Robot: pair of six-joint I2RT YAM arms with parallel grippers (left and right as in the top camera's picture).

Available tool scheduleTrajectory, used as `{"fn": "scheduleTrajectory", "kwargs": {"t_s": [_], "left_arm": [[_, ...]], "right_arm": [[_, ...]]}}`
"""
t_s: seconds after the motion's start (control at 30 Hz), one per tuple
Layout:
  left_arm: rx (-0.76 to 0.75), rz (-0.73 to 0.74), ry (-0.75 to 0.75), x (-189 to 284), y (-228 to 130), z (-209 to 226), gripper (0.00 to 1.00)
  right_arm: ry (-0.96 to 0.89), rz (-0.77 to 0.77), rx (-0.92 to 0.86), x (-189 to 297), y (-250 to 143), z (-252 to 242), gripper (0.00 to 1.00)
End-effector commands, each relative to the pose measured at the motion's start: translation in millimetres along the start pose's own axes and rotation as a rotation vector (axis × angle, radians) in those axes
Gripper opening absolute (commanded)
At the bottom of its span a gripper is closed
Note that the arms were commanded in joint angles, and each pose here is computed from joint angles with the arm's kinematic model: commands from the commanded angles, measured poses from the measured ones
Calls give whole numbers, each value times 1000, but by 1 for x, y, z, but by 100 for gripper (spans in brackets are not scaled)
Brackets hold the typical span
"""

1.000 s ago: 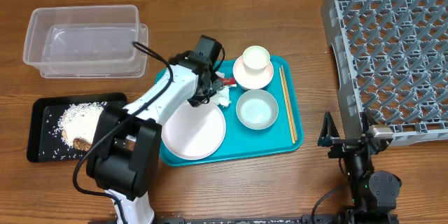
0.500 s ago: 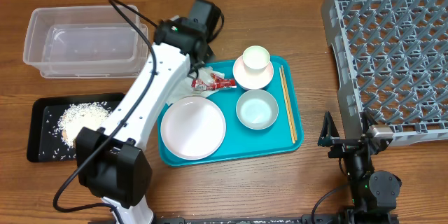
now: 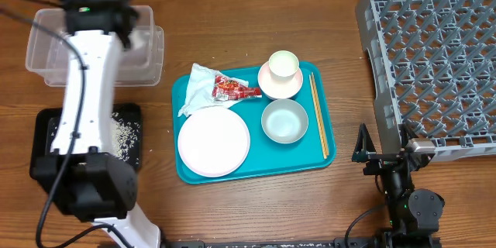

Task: Sort waste into correct bins and load items into the dishwasher
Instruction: 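Carry the red wrapper to the clear plastic bin and release it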

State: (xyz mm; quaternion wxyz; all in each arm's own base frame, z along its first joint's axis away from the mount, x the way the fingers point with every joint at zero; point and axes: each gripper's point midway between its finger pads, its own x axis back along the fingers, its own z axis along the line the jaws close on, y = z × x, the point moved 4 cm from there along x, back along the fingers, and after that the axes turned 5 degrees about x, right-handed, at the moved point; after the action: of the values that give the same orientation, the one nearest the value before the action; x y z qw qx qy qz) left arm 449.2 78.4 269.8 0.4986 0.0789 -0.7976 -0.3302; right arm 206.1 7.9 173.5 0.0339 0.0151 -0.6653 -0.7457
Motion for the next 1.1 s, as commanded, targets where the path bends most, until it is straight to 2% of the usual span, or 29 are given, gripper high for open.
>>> {"fn": "scheduleTrajectory", "kwargs": {"t_s": [0.0, 0.07, 0.17, 0.27, 0.4, 0.47, 0.53, 0.67, 0.77, 0.9, 1.07], "left_arm": [[32, 2, 29, -18, 13, 12, 24], [51, 6, 52, -29, 20, 20, 35], [64, 72, 32, -36, 20, 25, 92], [-22, 238, -103, -33, 1, 10, 93], [-199, 505, -393, -8, -42, -24, 88], [-259, 574, -478, 6, -61, -38, 89], [-317, 600, -502, 18, -82, -48, 90], [-454, 599, -473, 39, -129, -62, 89], [-489, 596, -385, 49, -165, -65, 89], [-450, 616, -256, 50, -215, -65, 82], [-342, 679, -111, 31, -270, -61, 82]], "right_arm": [[-12, -4, 7, 0, -2, -2, 100], [-12, -4, 7, 0, -2, -2, 100], [-12, -4, 7, 0, -2, -2, 100], [-12, -4, 7, 0, -2, -2, 100], [-12, -4, 7, 0, -2, -2, 100], [-12, -4, 7, 0, -2, -2, 100], [-12, -4, 7, 0, -2, -2, 100], [-12, -4, 7, 0, -2, -2, 100], [-12, -4, 7, 0, -2, -2, 100], [-12, -4, 7, 0, -2, -2, 100], [-12, -4, 7, 0, -2, -2, 100]]}}
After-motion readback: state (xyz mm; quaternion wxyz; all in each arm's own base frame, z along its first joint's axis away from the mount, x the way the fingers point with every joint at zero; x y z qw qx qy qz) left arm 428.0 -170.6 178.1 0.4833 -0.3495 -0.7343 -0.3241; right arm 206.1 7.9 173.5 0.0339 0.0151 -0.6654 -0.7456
